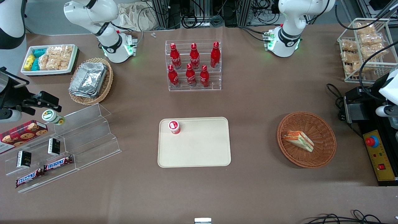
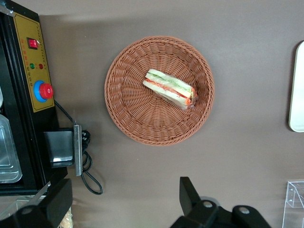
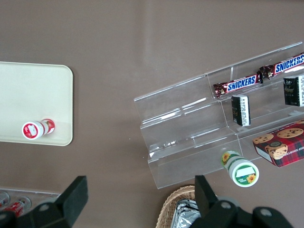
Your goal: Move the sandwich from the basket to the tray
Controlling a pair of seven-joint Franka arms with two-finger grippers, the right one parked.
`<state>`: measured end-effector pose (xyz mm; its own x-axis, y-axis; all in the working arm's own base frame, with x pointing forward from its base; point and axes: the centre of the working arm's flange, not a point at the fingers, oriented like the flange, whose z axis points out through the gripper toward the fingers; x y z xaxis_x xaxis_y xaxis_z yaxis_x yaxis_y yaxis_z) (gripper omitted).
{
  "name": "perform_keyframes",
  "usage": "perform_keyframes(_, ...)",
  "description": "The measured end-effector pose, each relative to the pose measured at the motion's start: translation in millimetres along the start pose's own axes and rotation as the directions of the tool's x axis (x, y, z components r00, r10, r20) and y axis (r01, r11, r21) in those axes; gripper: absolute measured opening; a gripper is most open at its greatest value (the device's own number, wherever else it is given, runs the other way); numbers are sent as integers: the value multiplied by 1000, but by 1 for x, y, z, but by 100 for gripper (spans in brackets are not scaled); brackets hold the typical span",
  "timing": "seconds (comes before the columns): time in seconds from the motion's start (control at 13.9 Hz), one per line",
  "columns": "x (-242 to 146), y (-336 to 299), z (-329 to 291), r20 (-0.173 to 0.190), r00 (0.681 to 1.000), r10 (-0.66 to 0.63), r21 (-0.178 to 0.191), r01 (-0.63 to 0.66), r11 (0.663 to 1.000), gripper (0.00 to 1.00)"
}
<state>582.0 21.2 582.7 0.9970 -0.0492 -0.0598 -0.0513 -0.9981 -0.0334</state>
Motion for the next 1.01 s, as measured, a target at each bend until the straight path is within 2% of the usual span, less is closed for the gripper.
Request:
perform_keyframes(0.36, 1, 2, 2, 6, 1000, 4, 0, -4, 1000, 100)
perform_keyframes(0.58, 6, 6, 15, 30, 999, 10, -1, -10, 1000, 100)
perform_keyframes(0.72, 14, 13, 40, 56, 998, 22, -2, -22, 1000, 100)
perform_keyframes(0.94, 28, 26, 95, 55, 998, -24, 2, 24, 1000, 100)
perform_keyframes(1.01, 30, 27, 114, 65, 996, -54, 4, 54, 999, 100)
